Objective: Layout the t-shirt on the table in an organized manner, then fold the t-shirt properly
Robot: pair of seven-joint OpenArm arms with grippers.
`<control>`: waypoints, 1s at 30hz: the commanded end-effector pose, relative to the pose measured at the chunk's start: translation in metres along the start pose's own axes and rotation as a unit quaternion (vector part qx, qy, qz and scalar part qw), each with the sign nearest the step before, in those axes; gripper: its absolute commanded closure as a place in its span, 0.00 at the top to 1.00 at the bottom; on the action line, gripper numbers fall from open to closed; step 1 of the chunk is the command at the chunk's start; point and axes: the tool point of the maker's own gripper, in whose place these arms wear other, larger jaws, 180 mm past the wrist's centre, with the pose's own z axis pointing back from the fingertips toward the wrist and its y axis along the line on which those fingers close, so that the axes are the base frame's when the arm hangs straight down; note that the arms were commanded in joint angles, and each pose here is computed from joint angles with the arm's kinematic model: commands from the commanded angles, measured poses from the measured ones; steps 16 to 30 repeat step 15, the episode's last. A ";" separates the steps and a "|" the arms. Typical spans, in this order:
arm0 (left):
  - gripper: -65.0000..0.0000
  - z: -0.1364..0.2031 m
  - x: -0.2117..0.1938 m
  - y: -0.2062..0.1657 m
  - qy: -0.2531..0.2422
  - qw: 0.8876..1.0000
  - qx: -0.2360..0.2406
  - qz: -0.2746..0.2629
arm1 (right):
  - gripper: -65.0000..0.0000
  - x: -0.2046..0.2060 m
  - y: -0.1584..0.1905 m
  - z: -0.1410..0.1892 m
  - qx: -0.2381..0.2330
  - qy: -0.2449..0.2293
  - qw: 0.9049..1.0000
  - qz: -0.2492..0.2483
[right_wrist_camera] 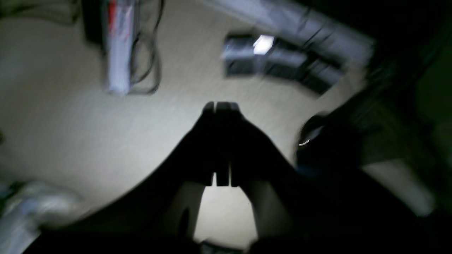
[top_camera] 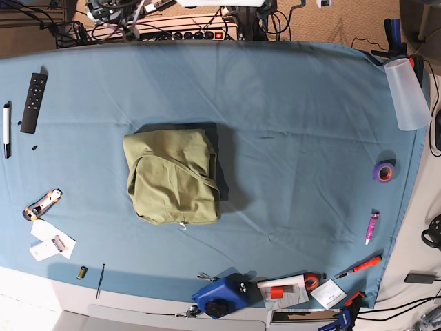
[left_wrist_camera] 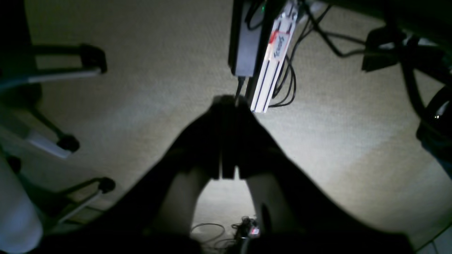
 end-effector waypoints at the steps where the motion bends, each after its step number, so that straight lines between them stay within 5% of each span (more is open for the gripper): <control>1: 0.00 0.000 0.003 0.004 -0.010 1.000 0.007 0.000 | 0.00 -0.004 -0.015 0.001 -0.027 0.000 1.000 0.007; 4: 0.00 -0.001 0.007 0.003 -0.017 1.000 0.006 0.001 | 0.00 0.001 -0.029 -0.002 -0.065 -0.011 0.998 0.001; 13: 0.00 -0.002 0.014 0.001 -0.025 1.000 0.006 0.001 | 0.00 0.011 -0.024 -0.002 -0.055 -0.040 0.997 -0.039; 30: 0.00 -0.002 0.019 0.000 -0.029 1.000 0.005 0.001 | 0.00 0.014 -0.025 -0.002 -0.055 -0.043 0.997 -0.040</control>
